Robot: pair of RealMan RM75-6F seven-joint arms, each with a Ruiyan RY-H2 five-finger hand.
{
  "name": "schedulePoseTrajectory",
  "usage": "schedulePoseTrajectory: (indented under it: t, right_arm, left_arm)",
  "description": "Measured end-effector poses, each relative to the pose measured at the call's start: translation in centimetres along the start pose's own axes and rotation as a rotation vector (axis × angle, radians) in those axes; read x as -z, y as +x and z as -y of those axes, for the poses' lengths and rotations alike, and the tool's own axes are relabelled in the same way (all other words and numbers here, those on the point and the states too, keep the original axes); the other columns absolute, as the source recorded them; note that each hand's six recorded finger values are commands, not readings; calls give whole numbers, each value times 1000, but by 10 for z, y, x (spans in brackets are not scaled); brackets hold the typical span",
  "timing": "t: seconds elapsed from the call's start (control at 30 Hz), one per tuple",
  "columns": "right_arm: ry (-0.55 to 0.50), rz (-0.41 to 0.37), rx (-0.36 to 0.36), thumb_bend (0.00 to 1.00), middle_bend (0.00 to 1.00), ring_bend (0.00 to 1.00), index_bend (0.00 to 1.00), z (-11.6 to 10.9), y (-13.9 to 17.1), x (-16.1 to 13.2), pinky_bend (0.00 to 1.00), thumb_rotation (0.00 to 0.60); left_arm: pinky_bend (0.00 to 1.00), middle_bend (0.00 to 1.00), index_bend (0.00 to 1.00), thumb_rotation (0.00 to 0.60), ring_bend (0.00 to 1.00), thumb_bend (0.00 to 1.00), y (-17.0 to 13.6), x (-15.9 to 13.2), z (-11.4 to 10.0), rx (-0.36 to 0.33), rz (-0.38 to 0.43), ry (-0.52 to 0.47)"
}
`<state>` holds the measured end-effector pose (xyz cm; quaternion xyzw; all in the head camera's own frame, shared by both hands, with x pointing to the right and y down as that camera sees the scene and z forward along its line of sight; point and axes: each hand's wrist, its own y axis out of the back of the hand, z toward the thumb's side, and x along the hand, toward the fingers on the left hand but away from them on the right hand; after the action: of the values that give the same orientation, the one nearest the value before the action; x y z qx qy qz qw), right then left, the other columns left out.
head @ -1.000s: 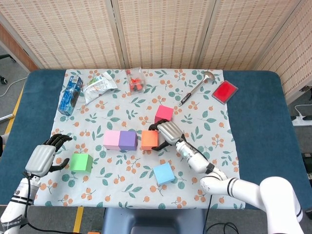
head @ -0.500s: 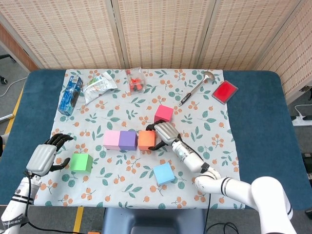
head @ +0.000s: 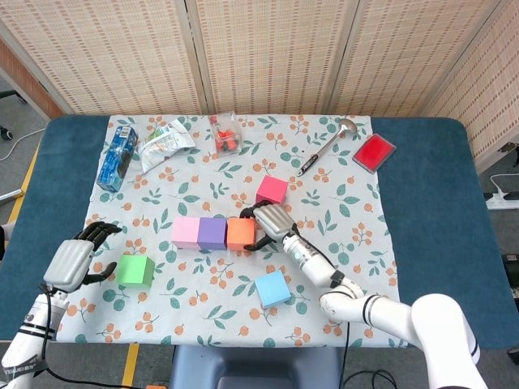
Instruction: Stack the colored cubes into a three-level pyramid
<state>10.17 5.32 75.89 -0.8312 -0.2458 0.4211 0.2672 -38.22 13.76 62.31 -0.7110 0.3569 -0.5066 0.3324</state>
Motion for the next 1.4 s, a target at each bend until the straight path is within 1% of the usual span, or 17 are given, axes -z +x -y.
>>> schedulePoseTrajectory:
  t: [1.4]
  right_arm:
    - [-5,0,11,87,350,229,369,3,-5,-5,138,488]
  left_arm:
    - [275,182,218,600,124,342,-2,1,1,7,3,-6]
